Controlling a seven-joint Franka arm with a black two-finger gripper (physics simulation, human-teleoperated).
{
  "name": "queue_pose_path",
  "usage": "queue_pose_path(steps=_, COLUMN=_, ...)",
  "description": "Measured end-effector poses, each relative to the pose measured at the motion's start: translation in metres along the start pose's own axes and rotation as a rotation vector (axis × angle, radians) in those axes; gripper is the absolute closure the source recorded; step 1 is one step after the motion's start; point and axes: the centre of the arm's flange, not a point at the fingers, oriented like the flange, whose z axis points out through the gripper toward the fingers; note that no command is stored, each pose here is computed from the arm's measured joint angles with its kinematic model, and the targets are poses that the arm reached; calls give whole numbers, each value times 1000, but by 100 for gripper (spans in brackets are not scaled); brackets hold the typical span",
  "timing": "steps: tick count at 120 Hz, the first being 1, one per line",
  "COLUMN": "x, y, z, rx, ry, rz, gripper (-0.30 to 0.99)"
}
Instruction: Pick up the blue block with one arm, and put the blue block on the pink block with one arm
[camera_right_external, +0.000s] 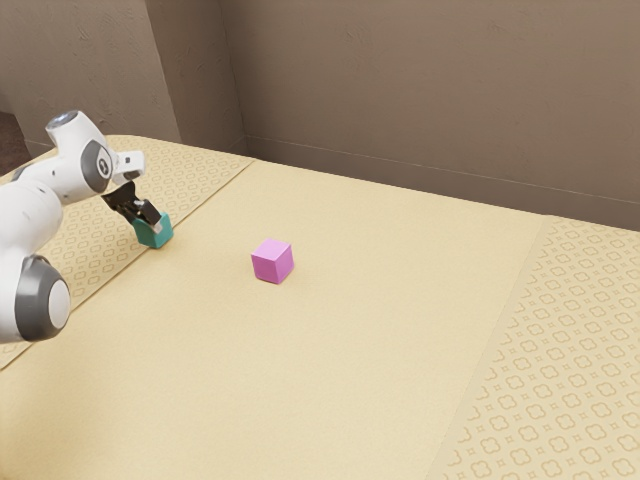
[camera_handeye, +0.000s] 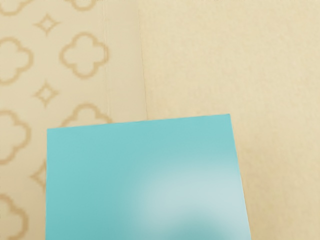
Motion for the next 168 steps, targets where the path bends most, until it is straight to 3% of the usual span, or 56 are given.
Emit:
queue_pose_path(steps=77, x=-1, y=-3, z=-1, rx=-6, ry=27, rz=-20, gripper=34)
queue_pose_path(steps=128, x=2, y=5, z=-68, rx=-5, ry=15, rz=-42, gripper=36)
queue_pose_path(steps=145, x=-9, y=35, z=-88, rx=-41, ry=-8, rz=-52, gripper=36)
queue_pose_path(steps=168, x=-3, y=121, z=-124, rx=-47, ry=31, rz=8, gripper=36)
